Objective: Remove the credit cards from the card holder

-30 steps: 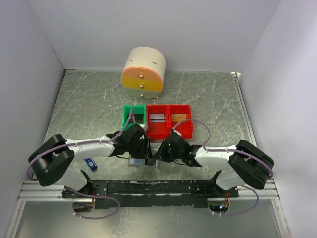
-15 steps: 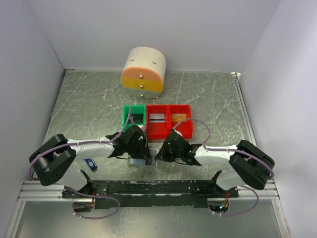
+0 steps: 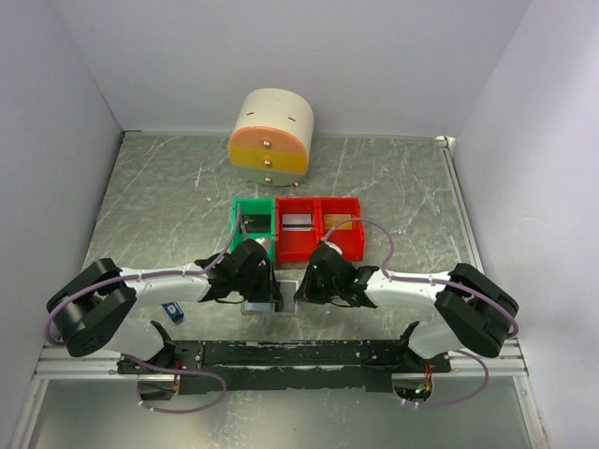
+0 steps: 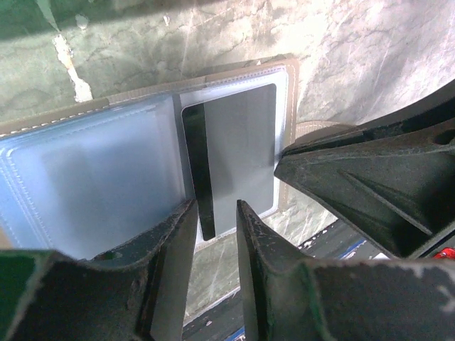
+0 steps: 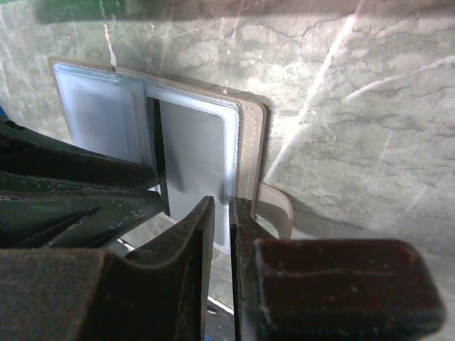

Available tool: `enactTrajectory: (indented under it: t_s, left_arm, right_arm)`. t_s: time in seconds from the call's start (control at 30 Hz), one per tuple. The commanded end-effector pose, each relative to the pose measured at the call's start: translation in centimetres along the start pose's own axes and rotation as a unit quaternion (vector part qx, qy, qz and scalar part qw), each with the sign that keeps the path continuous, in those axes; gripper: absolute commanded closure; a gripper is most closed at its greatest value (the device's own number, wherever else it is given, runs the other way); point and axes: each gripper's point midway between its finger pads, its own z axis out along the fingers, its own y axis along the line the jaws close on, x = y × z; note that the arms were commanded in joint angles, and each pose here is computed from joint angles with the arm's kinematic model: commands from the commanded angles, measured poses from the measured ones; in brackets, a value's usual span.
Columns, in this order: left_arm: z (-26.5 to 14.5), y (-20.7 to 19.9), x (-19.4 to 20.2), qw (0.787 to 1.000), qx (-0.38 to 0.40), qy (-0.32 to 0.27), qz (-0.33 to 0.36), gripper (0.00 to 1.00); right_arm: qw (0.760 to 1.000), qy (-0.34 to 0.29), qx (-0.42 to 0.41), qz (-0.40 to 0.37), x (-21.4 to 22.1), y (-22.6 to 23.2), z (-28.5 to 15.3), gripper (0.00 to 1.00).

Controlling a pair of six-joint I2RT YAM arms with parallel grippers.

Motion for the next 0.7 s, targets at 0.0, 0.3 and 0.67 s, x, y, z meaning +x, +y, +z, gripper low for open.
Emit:
enactTrajectory:
  t_s: [0.0,0.3,0.67]
  left_arm:
    - [-0.2,0.5,-0.4,1.000,-0.008,-0.015,-0.003,0.60]
    - [-0.4,0.5,-0.4,1.000,-0.011,-0.016,-0.004,0.59]
    - [-0.6,0.7,-0.5,1.000,-0.020,-0.015,-0.002,0.59]
  right_arm:
    - [0.998,0.007,0.038,-0.041,-0.1,-1.0,-0.9,0.84]
    - [0.998,0.013,-0.023,-0.064,-0.8,2.9,-1.3,0.86]
    - [0.996,-0.039,0.075,-0.041,-3.2,0.9,-2.4,0.76]
